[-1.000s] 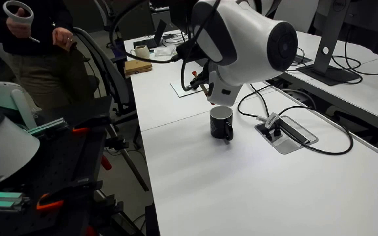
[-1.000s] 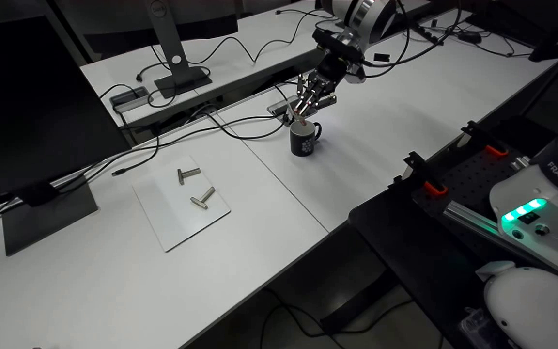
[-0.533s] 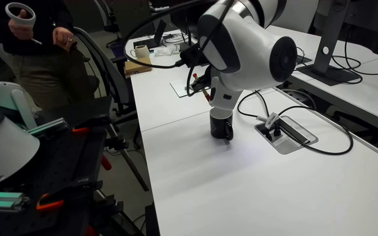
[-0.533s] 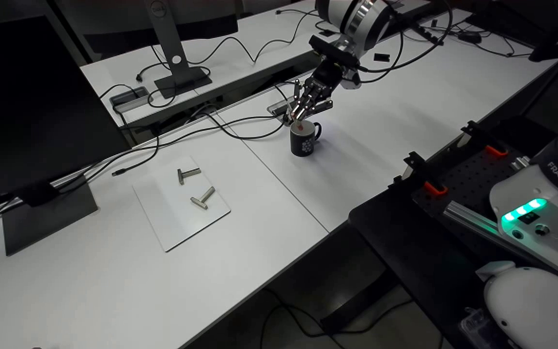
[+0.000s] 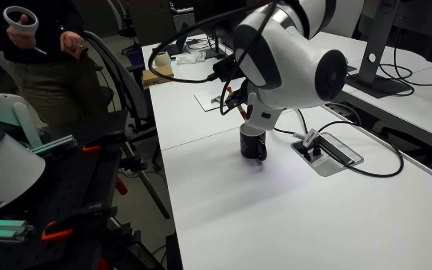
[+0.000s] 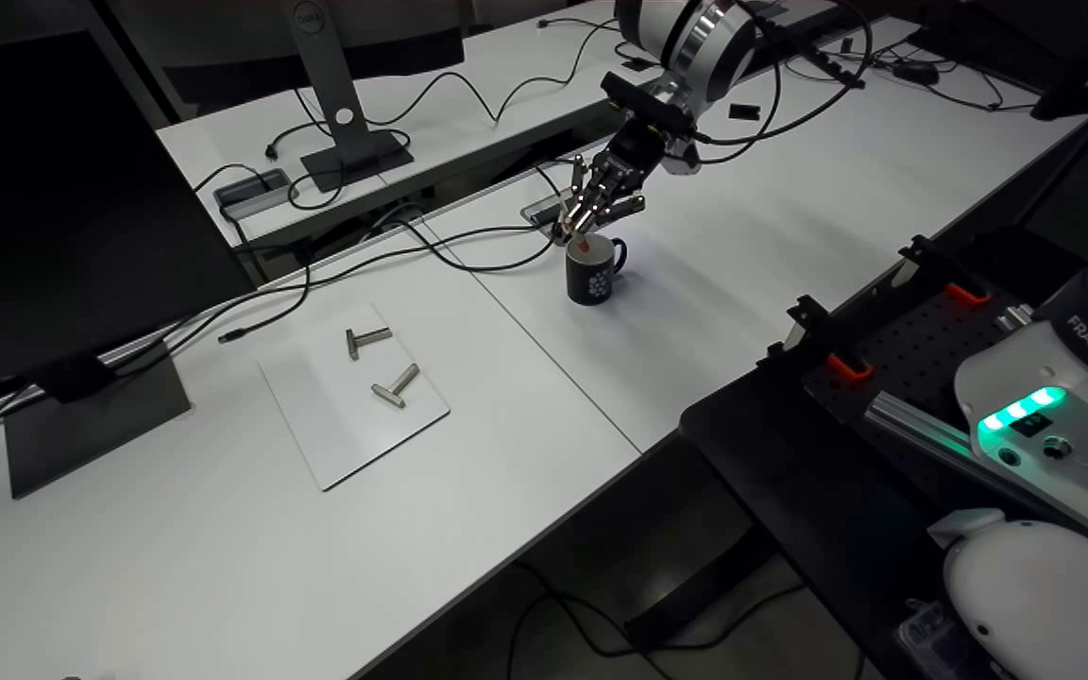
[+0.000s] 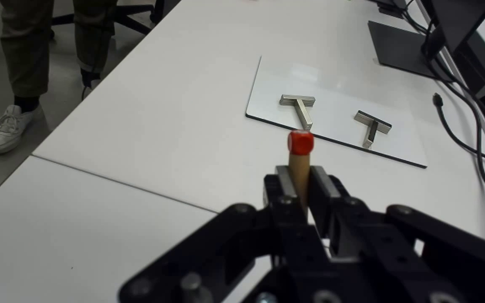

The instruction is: Put the sharpie in the mug

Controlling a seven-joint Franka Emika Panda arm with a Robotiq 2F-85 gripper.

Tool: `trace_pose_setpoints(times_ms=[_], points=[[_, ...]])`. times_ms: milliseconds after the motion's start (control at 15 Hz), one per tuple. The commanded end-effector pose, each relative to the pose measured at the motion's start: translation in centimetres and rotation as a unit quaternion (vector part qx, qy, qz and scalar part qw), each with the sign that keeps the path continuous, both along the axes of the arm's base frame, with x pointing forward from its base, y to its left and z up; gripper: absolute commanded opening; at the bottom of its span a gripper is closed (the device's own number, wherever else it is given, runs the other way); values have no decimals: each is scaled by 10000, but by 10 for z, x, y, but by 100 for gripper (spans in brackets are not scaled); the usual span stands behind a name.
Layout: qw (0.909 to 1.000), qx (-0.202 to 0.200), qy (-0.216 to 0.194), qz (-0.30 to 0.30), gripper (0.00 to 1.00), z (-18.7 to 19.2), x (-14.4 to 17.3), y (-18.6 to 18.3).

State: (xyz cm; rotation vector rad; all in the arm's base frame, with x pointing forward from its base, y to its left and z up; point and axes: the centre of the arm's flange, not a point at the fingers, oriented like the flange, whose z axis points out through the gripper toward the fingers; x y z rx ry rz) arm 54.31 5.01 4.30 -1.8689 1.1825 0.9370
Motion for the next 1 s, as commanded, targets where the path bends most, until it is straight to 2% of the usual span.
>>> trace_pose_setpoints(times_ms=[0, 400, 467, 600, 933], points=[[9998, 70, 49, -166, 4, -5, 10, -3], [9997, 73, 42, -225, 4, -8, 13, -5], [9996, 76, 47, -252, 40, -8, 13, -5], [9996, 82, 51, -275, 47, -8, 13, -5], [9994, 100, 59, -334, 84, -8, 13, -6]])
